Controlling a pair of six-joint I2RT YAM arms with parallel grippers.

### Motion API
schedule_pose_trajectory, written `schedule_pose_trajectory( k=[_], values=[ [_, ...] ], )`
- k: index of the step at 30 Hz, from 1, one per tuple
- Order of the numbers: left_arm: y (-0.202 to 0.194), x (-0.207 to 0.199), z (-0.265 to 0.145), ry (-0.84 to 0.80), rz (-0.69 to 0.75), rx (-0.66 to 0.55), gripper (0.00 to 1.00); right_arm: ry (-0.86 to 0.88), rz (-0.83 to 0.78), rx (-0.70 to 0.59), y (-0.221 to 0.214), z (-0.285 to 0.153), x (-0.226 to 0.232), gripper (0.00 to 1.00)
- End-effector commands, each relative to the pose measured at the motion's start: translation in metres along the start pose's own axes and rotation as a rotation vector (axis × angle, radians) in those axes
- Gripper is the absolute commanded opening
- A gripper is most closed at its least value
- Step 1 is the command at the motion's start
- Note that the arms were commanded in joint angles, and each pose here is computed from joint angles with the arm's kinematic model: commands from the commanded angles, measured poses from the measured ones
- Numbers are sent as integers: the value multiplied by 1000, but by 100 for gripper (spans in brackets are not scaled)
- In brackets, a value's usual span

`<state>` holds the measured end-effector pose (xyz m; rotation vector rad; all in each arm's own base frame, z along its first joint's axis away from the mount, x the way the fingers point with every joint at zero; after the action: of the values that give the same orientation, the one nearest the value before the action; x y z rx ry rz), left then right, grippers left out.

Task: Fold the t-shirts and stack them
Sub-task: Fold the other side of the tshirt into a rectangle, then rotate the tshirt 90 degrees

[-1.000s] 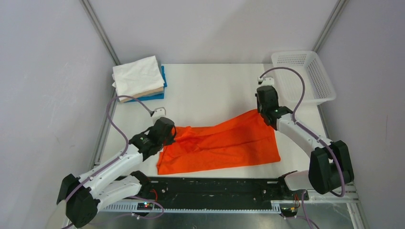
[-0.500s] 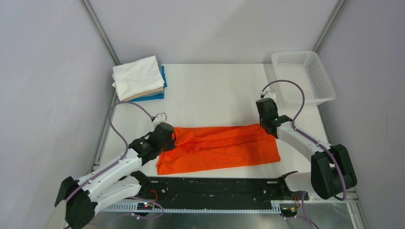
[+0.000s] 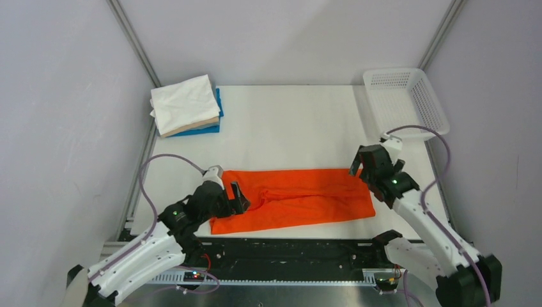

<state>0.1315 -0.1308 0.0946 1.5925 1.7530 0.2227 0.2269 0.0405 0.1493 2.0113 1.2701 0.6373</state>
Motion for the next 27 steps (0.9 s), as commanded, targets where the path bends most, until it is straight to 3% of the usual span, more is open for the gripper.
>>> schedule_pose_trajectory(
  k=[1,4,8,14,19,23,27],
  values=[
    [23,-25,-22,-126,-6,-87,100,151,210,-33,14,-30,5,99],
    [52,-38,-35,-126,8,-171,100,404,229,-72,31,-50,33,99],
    [78,-49,-24,-19,37,-179,100,625,129,71,14,-52,70,100],
    [76,-63,15,41,21,-72,100,616,71,264,-20,-16,97,99],
    [24,-48,63,56,-112,68,100,531,63,399,-52,19,106,99],
    [16,-35,86,109,-141,73,100,493,77,425,-64,27,103,99],
    [34,-19,112,154,-183,68,100,469,74,482,-82,33,96,99]
  ],
)
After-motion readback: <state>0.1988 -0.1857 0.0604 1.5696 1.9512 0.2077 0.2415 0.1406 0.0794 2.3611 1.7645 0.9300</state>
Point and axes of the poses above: each gripper's point midway between its finger pads, its own z axis out along the fingers, its own x axis along the line the jaws close on, y = z × x, the point moved 4 cm from there along -z, back along the fingers, and after that the axes turned 3 degrees about z, right-handed, at the moved point
